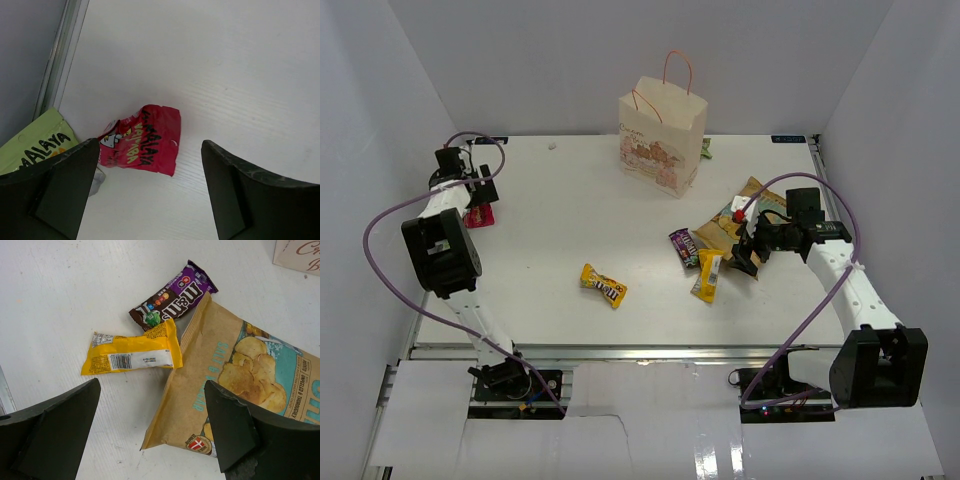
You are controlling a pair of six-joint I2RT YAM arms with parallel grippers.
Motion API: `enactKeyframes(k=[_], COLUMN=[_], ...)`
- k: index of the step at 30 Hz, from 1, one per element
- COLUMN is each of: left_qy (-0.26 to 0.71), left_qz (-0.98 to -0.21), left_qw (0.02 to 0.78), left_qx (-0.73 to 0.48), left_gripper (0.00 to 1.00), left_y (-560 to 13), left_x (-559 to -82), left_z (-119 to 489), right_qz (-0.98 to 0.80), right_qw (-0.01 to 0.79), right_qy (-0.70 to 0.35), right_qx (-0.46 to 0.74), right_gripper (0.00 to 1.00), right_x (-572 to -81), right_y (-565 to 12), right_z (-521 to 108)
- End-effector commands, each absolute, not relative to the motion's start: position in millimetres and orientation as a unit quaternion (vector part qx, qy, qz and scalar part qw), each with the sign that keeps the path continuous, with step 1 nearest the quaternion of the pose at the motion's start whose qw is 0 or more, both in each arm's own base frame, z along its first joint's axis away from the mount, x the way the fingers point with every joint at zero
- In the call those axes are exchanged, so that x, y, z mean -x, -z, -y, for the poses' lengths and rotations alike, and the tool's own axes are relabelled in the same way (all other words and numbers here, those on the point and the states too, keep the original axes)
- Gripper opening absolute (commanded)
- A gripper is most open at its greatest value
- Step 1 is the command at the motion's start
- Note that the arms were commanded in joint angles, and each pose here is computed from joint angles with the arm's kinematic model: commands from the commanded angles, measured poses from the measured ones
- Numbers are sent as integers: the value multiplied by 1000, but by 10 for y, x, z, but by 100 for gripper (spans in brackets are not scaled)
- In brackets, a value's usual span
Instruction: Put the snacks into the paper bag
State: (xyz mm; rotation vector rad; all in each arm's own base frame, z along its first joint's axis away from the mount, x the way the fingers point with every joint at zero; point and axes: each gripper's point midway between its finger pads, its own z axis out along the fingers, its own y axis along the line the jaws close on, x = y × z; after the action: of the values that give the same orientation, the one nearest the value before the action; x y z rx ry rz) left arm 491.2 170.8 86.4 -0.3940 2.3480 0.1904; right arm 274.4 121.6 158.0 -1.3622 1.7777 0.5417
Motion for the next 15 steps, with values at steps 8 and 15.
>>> enactKeyframes(k=[8,15], left_qy=[-99,-71], left_qz=[-925,-928], left_qw=[348,343], left_qx=[112,127], left_gripper=[84,52], left_y=[-637,-554], left_x=[-4956,-4927], left_z=[-1863,-1761], right_qz=[-705,-706], right_qw=[406,408], right_qy=[-221,-226], right_qx=[537,533], right_gripper=[90,90], right_x=[-2862,-2901], right_y=[-1615,-1663], right_z=[-1233,-1249])
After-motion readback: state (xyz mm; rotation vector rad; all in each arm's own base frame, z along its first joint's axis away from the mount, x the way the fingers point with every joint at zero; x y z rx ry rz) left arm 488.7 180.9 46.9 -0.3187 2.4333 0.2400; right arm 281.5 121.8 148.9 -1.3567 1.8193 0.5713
